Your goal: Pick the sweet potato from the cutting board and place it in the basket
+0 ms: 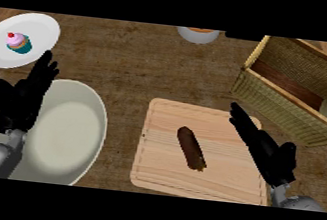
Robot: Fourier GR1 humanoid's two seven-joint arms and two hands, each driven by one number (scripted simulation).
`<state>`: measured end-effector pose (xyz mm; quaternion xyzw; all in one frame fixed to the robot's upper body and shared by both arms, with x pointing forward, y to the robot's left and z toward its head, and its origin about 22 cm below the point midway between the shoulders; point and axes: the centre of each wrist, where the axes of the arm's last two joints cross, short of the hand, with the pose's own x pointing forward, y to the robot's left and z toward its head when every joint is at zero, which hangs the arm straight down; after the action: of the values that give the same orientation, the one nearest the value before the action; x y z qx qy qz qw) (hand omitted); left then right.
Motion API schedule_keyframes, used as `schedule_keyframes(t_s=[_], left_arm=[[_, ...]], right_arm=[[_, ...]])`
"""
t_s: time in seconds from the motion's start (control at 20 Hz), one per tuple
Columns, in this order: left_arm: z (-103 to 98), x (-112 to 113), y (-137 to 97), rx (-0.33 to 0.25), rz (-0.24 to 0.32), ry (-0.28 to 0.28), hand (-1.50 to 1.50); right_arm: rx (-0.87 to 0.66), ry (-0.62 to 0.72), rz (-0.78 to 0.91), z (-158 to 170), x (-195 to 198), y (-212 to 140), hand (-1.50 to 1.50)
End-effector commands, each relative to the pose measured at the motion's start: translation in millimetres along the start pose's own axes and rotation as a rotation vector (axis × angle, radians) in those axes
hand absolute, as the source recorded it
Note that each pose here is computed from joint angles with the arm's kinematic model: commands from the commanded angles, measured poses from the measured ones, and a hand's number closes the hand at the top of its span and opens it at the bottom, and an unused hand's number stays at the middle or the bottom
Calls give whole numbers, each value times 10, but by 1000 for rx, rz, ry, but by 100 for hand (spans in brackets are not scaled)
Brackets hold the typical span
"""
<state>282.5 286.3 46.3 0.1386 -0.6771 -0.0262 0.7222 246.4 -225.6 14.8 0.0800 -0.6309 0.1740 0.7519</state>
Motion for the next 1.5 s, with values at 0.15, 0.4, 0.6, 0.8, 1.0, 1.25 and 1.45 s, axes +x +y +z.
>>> schedule_keyframes(t_s=[0.15,0.4,0.6,0.8,1.0,1.25,1.45], left_arm=[[211,9,-224,0,102,-103,0],[281,-10,-484,-82,207,-124,0],[293,-2,-519,-49,212,-140,0],[386,-91,-411,-34,204,-114,0],[392,-193,-294,6,188,-88,0],[428,-189,-282,14,188,-96,0],[445,-124,-342,7,200,-127,0]], right_arm=[[-110,-360,350,58,590,357,150],[138,-538,709,108,538,1024,150],[-123,-538,766,80,259,1492,-150],[-373,-465,929,16,97,1465,-150],[-566,-365,1128,-91,201,1319,-150],[-594,-127,1328,-38,312,1541,-150],[-547,84,1442,82,460,1936,-150]])
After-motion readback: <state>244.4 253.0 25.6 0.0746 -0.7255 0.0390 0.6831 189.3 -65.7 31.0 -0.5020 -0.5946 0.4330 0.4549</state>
